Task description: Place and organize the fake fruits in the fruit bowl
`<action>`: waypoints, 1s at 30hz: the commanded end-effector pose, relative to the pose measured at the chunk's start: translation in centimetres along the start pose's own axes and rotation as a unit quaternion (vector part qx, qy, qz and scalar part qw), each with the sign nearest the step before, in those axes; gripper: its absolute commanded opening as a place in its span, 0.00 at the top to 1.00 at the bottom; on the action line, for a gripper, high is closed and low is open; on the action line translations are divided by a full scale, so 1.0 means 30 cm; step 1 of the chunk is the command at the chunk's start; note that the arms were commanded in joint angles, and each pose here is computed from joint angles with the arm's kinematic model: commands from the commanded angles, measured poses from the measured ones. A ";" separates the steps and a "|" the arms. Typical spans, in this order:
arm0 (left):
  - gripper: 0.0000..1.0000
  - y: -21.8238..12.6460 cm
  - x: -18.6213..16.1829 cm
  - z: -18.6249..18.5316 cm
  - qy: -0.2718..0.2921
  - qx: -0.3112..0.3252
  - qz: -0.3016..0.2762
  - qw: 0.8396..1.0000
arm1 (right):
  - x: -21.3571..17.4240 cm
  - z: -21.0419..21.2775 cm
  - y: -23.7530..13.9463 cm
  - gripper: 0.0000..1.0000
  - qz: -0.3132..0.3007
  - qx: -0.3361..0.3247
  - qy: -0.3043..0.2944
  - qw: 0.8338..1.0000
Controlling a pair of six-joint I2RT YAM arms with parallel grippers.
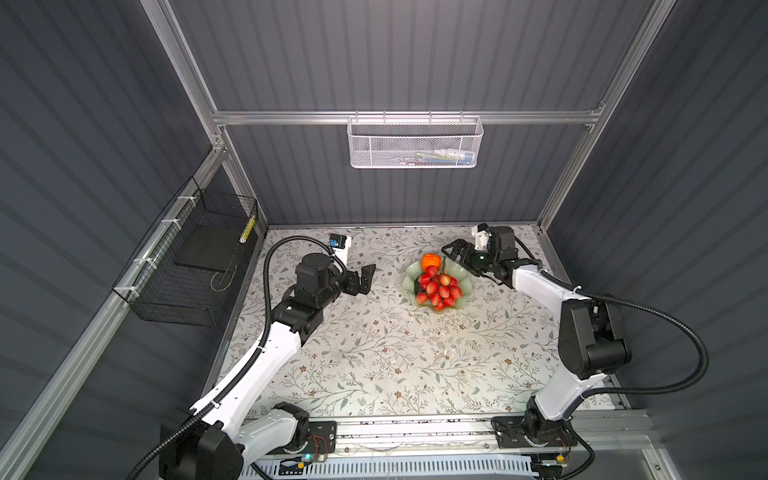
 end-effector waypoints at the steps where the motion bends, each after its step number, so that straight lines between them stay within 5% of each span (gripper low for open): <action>1: 0.00 -0.006 0.020 0.012 0.000 0.014 -0.026 1.000 | 0.059 0.001 -0.110 0.01 -0.031 -0.031 -0.025 0.999; 6: 0.00 0.025 -0.038 0.102 0.012 0.101 -0.045 0.994 | 0.042 -0.022 -0.313 0.01 -0.108 -0.130 -0.107 0.980; 12: 0.00 0.053 -0.179 0.262 0.059 0.249 -0.077 0.964 | -0.089 -0.133 -0.544 0.01 -0.210 -0.269 -0.195 0.919; 17: 0.00 0.053 -0.296 0.384 0.097 0.318 -0.096 0.938 | -0.225 -0.288 -0.593 0.01 -0.233 -0.356 -0.217 0.878; 22: 0.00 0.039 -0.385 0.531 0.073 0.373 -0.117 0.918 | -0.284 -0.361 -0.546 0.01 -0.274 -0.338 -0.216 0.874; 30: 0.00 0.116 -0.499 0.660 0.018 0.332 -0.095 0.938 | -0.278 -0.400 -0.418 0.01 -0.268 -0.281 -0.273 0.880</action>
Point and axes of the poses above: each gripper's point midway between its finger pads, its own y axis out along the fingers, its own z axis along the line the jaws close on, x = y × z, the point moved 6 cm from there along -y, back along the fingers, and after that the axes turned 10 degrees about -y, right-handed, at the moved point
